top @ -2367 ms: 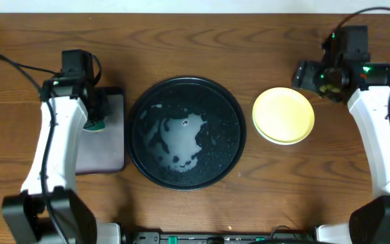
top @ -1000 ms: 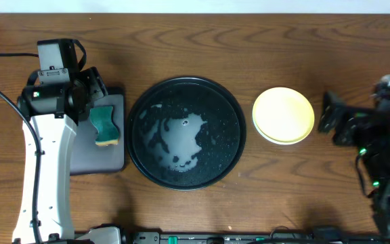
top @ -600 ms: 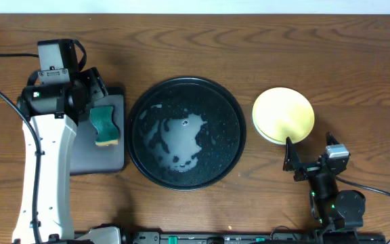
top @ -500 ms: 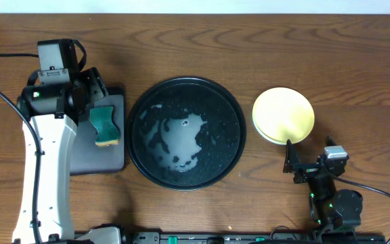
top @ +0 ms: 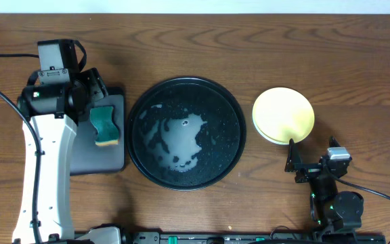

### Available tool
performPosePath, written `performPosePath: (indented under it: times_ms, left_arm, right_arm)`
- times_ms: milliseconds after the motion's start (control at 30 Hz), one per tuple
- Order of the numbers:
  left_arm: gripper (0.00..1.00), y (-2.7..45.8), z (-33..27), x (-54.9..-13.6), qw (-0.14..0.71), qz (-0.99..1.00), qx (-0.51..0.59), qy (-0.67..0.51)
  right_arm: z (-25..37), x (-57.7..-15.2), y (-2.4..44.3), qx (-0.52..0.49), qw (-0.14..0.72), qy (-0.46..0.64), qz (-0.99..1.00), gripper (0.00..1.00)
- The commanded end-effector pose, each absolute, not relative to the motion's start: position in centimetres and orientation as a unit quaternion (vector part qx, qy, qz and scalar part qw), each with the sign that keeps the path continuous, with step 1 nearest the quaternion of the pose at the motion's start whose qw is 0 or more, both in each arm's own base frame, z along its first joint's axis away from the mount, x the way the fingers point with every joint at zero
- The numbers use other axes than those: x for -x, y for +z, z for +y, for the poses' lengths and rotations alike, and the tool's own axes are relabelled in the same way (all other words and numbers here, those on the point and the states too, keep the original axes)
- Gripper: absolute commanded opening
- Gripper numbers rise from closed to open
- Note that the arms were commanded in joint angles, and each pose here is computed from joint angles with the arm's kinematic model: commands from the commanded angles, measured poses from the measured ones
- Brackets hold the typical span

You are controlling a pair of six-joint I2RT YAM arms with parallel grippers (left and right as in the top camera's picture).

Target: Clean dirty plates on tray and stack at the side

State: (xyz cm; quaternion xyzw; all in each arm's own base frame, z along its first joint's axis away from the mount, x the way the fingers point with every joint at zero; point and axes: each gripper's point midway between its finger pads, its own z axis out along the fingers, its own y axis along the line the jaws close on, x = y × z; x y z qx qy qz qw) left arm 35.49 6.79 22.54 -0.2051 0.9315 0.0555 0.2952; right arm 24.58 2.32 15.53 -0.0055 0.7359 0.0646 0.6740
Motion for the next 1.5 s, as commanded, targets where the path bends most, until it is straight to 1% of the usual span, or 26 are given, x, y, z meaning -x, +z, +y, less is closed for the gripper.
performPosePath:
  times_ms: [0,100,233,300,400,500,667,767,967,1067,1467]
  left_arm:
    - [0.76,22.4,7.1,-35.0,0.289,0.933,0.207,0.062]
    - [0.76,23.2,5.9,-33.8,0.329,0.924,0.19,0.035]
    - [0.76,23.8,3.4,-32.6,0.433,0.896,0.1,-0.003]
    - [0.76,23.1,3.0,-31.0,0.483,0.873,0.069,0.003]
    - [0.76,21.4,2.9,-29.0,0.56,0.826,0.065,0.008]
    - [0.76,18.8,2.7,-27.2,0.621,0.783,0.044,0.023]
    - [0.76,15.3,2.6,-25.7,0.642,0.765,0.034,0.033]
    - [0.76,14.2,2.6,-25.3,0.65,0.759,0.032,0.037]
    - [0.76,12.6,2.7,-24.3,0.63,0.774,0.034,0.05]
    - [0.76,13.7,2.9,-24.2,0.649,0.758,0.036,0.056]
    - [0.76,13.1,2.8,-24.3,0.638,0.767,0.036,0.055]
  right_arm:
    - [2.0,-24.6,15.5,0.004,0.675,0.054,0.735,0.99]
    - [2.0,-24.6,15.5,0.004,0.675,0.054,0.735,0.99]
    - [2.0,-24.6,15.5,0.004,0.675,0.054,0.735,0.99]
    - [2.0,-24.6,15.5,0.004,0.675,0.054,0.735,0.99]
    - [2.0,-24.6,15.5,0.004,0.675,0.054,0.735,0.99]
    - [2.0,-24.6,15.5,0.004,0.676,0.054,0.735,0.99]
    - [2.0,-24.6,15.5,0.004,0.675,0.054,0.735,0.99]
    - [2.0,-24.6,15.5,0.004,0.675,0.054,0.735,0.99]
    - [2.0,-24.6,15.5,0.004,0.675,0.054,0.735,0.99]
    - [2.0,-24.6,15.5,0.004,0.675,0.054,0.735,0.99]
    - [2.0,-24.6,15.5,0.004,0.676,0.054,0.735,0.99]
